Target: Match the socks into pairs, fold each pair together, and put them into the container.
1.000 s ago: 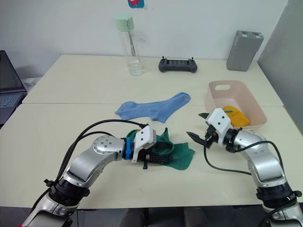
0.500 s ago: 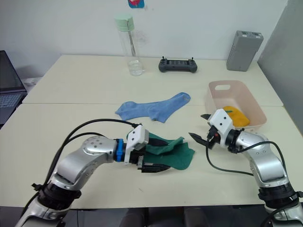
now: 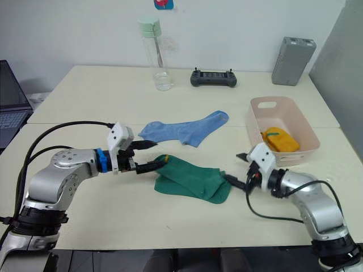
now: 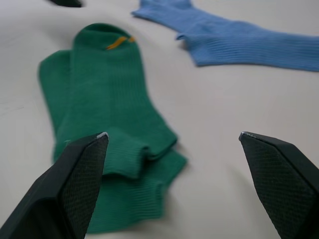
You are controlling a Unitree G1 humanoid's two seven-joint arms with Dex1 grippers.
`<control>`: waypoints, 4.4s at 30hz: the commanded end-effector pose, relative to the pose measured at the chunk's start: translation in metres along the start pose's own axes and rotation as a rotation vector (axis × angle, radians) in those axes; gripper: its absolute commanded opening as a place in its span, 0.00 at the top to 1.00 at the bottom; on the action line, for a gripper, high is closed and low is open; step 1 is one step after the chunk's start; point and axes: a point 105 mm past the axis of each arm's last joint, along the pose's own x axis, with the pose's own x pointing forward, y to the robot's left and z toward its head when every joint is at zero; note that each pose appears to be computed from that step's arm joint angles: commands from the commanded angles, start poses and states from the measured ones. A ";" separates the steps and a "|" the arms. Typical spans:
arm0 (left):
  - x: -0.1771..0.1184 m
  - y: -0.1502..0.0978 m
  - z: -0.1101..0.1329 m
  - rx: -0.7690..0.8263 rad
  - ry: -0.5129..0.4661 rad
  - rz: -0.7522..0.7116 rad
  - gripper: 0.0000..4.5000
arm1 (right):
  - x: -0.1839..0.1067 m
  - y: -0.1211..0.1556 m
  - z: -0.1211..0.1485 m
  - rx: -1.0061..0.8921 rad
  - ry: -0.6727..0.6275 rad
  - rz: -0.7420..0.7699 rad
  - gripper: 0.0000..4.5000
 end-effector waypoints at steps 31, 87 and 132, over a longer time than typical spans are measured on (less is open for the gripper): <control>0.021 -0.003 -0.024 0.009 0.015 -0.032 1.00 | 0.015 0.006 -0.008 -0.098 0.104 0.007 1.00; 0.041 -0.022 -0.034 -0.082 0.025 -0.028 0.99 | 0.016 -0.002 0.003 -0.072 0.156 0.035 0.52; 0.012 -0.059 0.011 -0.239 -0.127 -0.045 1.00 | -0.018 -0.019 0.024 -0.008 0.121 0.062 0.70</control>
